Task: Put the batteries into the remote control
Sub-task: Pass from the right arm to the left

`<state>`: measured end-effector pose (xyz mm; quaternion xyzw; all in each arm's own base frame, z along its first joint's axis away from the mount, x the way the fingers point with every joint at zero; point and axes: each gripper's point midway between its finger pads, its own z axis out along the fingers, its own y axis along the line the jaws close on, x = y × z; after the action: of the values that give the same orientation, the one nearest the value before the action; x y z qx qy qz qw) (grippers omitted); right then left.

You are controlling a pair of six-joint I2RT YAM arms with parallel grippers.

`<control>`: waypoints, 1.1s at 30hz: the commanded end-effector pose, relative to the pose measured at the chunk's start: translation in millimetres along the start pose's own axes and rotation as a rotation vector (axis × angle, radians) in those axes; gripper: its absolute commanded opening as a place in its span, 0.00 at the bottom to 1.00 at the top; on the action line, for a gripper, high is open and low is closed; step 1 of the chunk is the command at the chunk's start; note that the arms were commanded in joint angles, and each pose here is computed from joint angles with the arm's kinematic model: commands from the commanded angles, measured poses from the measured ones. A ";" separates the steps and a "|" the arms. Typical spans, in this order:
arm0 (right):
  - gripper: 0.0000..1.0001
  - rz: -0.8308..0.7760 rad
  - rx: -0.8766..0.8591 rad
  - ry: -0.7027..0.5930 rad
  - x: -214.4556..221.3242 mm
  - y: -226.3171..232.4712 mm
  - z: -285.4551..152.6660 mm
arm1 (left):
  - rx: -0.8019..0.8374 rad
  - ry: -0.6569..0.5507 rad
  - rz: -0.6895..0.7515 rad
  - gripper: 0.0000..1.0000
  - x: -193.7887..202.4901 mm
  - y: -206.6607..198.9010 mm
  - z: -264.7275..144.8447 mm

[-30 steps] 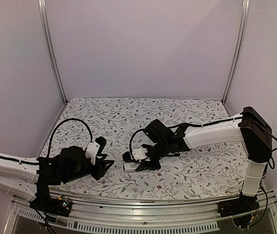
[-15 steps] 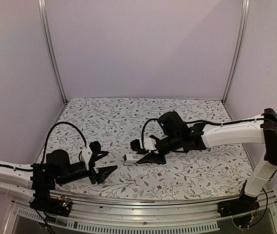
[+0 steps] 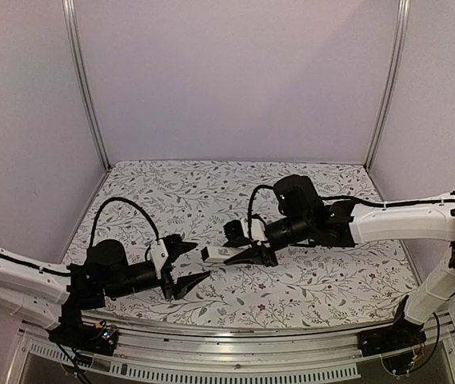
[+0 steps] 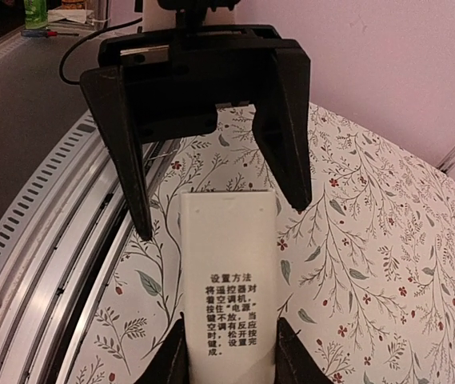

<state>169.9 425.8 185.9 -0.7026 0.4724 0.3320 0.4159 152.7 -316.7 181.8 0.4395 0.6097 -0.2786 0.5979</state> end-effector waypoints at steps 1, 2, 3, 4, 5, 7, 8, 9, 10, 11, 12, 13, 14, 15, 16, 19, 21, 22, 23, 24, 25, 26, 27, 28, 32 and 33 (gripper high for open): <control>0.28 -0.044 -0.005 -0.078 -22.6 2.0 -11.2 | 0.063 -0.121 -0.011 0.72 -35.9 -12.0 7.1; 0.28 -0.047 -0.009 -0.086 -24.7 2.6 -12.0 | 0.067 -0.130 -0.014 0.72 -38.9 -12.8 8.0; 0.28 -0.050 -0.011 -0.092 -26.3 3.0 -12.6 | 0.068 -0.133 -0.013 0.71 -40.4 -12.8 9.4; 0.28 -0.052 -0.012 -0.095 -27.3 3.2 -13.0 | 0.063 -0.134 -0.013 0.70 -42.2 -11.9 10.8; 0.28 -0.051 -0.012 -0.096 -27.5 3.2 -13.1 | 0.060 -0.135 -0.016 0.69 -43.6 -11.3 11.9; 0.28 -0.052 -0.010 -0.095 -27.4 3.0 -13.4 | 0.060 -0.140 -0.025 0.66 -46.8 -11.2 12.7; 0.28 -0.052 -0.009 -0.093 -27.0 3.0 -13.4 | 0.061 -0.143 -0.031 0.63 -48.3 -10.8 12.6; 0.28 -0.052 -0.008 -0.093 -26.9 3.0 -13.6 | 0.066 -0.146 -0.035 0.60 -49.3 -11.5 12.5; 0.28 -0.053 -0.008 -0.094 -27.3 3.3 -13.7 | 0.070 -0.145 -0.040 0.56 -49.6 -12.1 12.5; 0.28 -0.052 -0.009 -0.094 -27.0 3.4 -13.7 | 0.073 -0.140 -0.047 0.53 -48.7 -12.6 12.8; 0.28 -0.051 -0.007 -0.095 -27.4 2.7 -13.7 | 0.073 -0.136 -0.054 0.50 -48.2 -12.6 13.1; 0.28 -0.051 -0.003 -0.093 -27.3 2.1 -13.7 | 0.075 -0.130 -0.057 0.47 -47.2 -13.1 13.5; 0.27 -0.051 0.001 -0.093 -27.5 1.3 -13.9 | 0.079 -0.126 -0.060 0.45 -46.5 -13.9 13.6; 0.27 -0.049 0.003 -0.089 -26.4 0.9 -13.4 | 0.082 -0.123 -0.062 0.43 -46.2 -14.2 13.8; 0.27 -0.047 0.005 -0.087 -25.7 0.7 -13.2 | 0.084 -0.122 -0.064 0.41 -46.1 -14.8 13.9; 0.27 -0.045 0.008 -0.086 -25.8 -0.3 -12.9 | 0.090 -0.112 -0.066 0.38 -44.5 -15.8 14.8; 0.27 -0.044 0.013 -0.084 -25.8 -1.2 -13.2 | 0.091 -0.108 -0.062 0.35 -43.3 -16.3 15.4; 0.27 -0.044 0.016 -0.082 -25.5 -1.5 -13.4 | 0.090 -0.109 -0.058 0.33 -43.4 -16.1 15.8; 0.27 -0.045 0.017 -0.083 -26.2 -1.8 -13.8 | 0.089 -0.108 -0.056 0.32 -43.4 -16.1 16.2; 0.27 -0.047 0.017 -0.084 -26.8 -1.9 -14.1 | 0.088 -0.109 -0.051 0.30 -43.9 -16.1 16.9; 0.27 -0.047 0.017 -0.085 -27.1 -1.9 -14.1 | 0.088 -0.110 -0.047 0.26 -44.3 -16.2 17.7; 0.27 -0.048 0.018 -0.085 -27.6 -2.2 -14.2 | 0.091 -0.110 -0.046 0.23 -44.4 -16.7 18.2; 0.27 -0.048 0.017 -0.085 -27.5 -2.3 -14.0 | 0.091 -0.111 -0.046 0.19 -45.0 -16.7 19.0; 0.27 -0.048 0.019 -0.085 -27.6 -2.7 -14.0 | 0.094 -0.109 -0.045 0.16 -44.5 -17.4 19.4; 0.27 -0.050 0.025 -0.082 -27.6 -3.8 -14.0 | 0.099 -0.103 -0.043 0.07 -42.1 -18.4 19.0; 0.29 -0.049 0.028 -0.080 -27.4 -4.5 -14.0 | 0.097 -0.102 -0.043 0.05 -41.8 -17.9 18.5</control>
<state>161.3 424.0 196.8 -0.7039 0.4529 0.3493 0.4211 145.7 -343.7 211.6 0.4354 0.5789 -0.3356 0.6022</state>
